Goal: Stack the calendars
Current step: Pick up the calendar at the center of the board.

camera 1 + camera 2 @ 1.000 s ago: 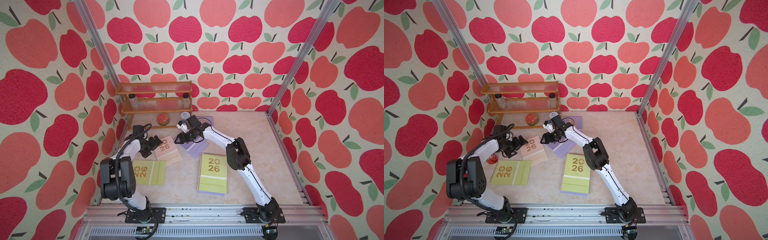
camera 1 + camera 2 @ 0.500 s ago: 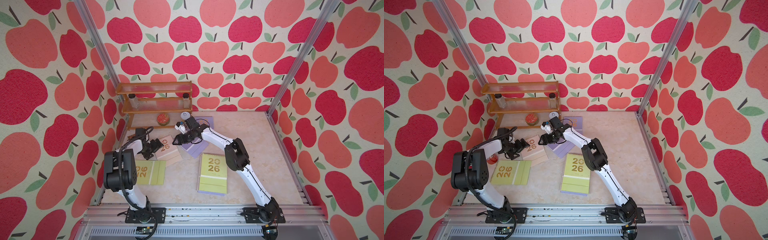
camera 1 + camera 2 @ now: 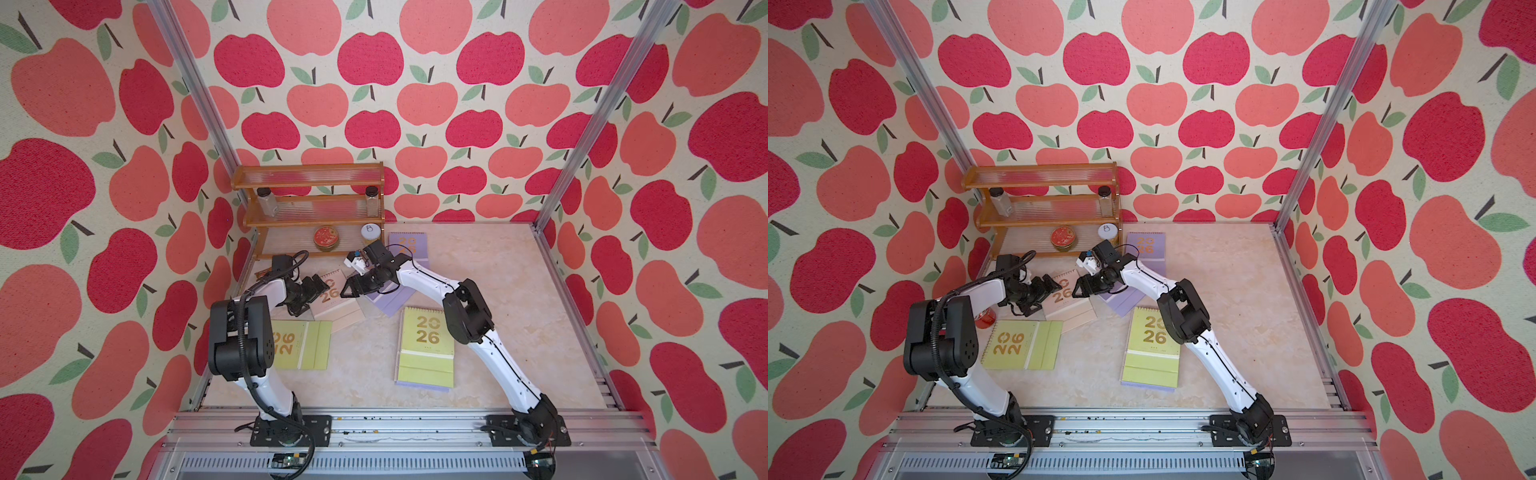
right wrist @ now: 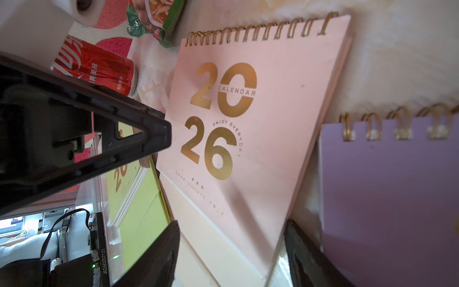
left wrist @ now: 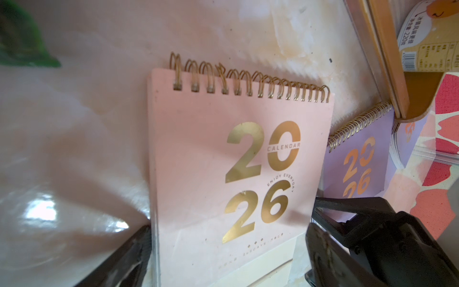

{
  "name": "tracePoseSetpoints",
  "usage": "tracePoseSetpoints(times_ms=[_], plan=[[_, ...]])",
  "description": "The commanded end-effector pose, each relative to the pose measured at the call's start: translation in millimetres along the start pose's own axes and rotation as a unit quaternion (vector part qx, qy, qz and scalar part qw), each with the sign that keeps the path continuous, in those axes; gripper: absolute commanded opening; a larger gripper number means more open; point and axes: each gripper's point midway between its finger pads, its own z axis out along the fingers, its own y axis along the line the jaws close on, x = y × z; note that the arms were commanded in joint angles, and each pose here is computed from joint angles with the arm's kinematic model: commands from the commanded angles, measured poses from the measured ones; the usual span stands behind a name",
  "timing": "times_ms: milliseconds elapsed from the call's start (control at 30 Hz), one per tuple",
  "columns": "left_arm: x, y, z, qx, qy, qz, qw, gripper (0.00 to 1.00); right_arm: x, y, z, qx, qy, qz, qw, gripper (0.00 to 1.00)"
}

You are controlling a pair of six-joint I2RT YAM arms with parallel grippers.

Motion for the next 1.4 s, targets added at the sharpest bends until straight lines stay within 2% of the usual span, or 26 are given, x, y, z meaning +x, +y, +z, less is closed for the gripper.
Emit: tracePoseSetpoints(times_ms=[0, 300, 700, 1067, 1367], plan=[[16.0, 10.0, 17.9, -0.010, 0.033, -0.012, 0.999, 0.94, 27.1, -13.4, 23.5, 0.001, 0.039, 0.031, 0.999, 0.69], [21.8, 3.7, 24.9, -0.001, 0.042, -0.008, 0.999, 0.94, 28.4, 3.4, 22.2, -0.045, 0.038, 0.038, 0.998, 0.68], [26.4, -1.3, 32.5, 0.002, 0.050, -0.006, 0.999, 0.94, -4.2, 24.8, -33.6, -0.112, -0.033, 0.048, 0.992, 0.64], [30.5, 0.1, 34.1, 0.001, 0.054, -0.011, 0.998, 0.93, -23.2, 41.4, -52.2, -0.171, -0.072, 0.060, 0.981, 0.63], [35.1, 2.6, 33.0, -0.001, 0.056, -0.016, 0.998, 0.92, -24.7, 40.3, -55.0, -0.165, -0.071, 0.062, 0.982, 0.62]])
